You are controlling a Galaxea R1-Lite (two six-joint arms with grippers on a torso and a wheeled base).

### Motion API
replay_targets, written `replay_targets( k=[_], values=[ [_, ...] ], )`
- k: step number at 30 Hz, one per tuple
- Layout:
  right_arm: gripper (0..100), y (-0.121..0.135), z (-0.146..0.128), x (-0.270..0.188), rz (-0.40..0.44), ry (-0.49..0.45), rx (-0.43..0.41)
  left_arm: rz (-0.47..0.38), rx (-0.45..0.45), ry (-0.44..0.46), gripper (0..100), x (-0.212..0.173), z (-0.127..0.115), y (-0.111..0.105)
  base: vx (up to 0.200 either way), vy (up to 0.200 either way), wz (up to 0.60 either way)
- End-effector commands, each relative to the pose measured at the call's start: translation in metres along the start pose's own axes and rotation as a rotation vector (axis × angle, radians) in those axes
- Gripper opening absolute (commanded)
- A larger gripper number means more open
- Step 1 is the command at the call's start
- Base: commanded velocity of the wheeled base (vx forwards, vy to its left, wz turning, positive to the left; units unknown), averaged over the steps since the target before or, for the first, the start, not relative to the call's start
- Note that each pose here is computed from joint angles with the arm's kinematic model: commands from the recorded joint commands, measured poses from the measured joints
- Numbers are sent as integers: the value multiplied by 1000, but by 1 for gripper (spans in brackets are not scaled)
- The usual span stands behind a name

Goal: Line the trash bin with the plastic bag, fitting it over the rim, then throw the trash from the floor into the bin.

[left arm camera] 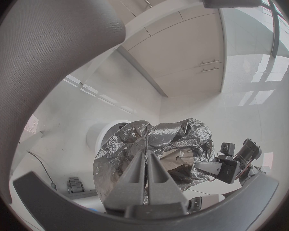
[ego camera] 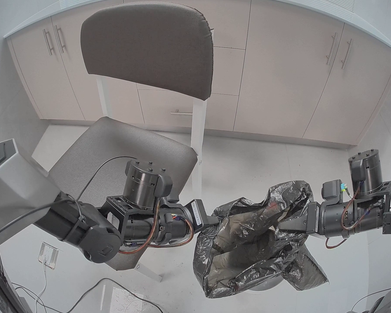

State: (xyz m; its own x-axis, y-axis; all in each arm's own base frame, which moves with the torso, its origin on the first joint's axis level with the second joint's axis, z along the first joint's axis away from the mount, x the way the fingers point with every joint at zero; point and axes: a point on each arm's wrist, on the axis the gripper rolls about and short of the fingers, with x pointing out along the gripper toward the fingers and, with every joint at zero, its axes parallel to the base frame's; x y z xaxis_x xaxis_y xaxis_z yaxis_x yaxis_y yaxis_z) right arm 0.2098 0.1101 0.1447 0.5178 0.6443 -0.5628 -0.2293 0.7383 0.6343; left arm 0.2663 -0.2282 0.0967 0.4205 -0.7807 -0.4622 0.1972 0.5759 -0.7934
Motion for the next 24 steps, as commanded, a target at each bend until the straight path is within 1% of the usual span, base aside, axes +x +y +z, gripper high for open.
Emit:
replay_targets(
  k=[1,5,9,10,11,13,16,18,19,20,24],
  values=[
    [0,-14,-2,28,-23,33,8,38,-13,-24,0,9,10,23,0,0,0],
    [0,-17,2,44,-6,13,-12,42,36,-69,0,4,21,32,0,0,0],
    [0,-23,2,57,-3,10,-43,50,52,-95,0,0,28,39,0,0,0],
    [0,-27,2,65,2,0,-69,59,57,-104,0,-1,30,44,0,0,0],
    [0,-27,2,65,2,0,-69,59,57,-104,0,-1,30,44,0,0,0],
    [0,-32,1,76,12,-23,-83,70,72,-122,0,-1,34,54,0,0,0],
    [0,-37,-2,82,23,-49,-94,66,88,-168,0,-4,42,63,0,0,0],
    [0,-40,-1,86,38,-80,-103,48,91,-198,0,-5,46,66,0,0,0],
    [0,-40,0,86,39,-83,-106,47,93,-199,0,-5,46,66,0,0,0],
    [0,-43,1,92,51,-108,-114,36,100,-221,0,-6,50,67,0,0,0],
    [0,-50,3,101,65,-143,-122,21,112,-236,0,-7,53,63,0,0,0]
  ],
)
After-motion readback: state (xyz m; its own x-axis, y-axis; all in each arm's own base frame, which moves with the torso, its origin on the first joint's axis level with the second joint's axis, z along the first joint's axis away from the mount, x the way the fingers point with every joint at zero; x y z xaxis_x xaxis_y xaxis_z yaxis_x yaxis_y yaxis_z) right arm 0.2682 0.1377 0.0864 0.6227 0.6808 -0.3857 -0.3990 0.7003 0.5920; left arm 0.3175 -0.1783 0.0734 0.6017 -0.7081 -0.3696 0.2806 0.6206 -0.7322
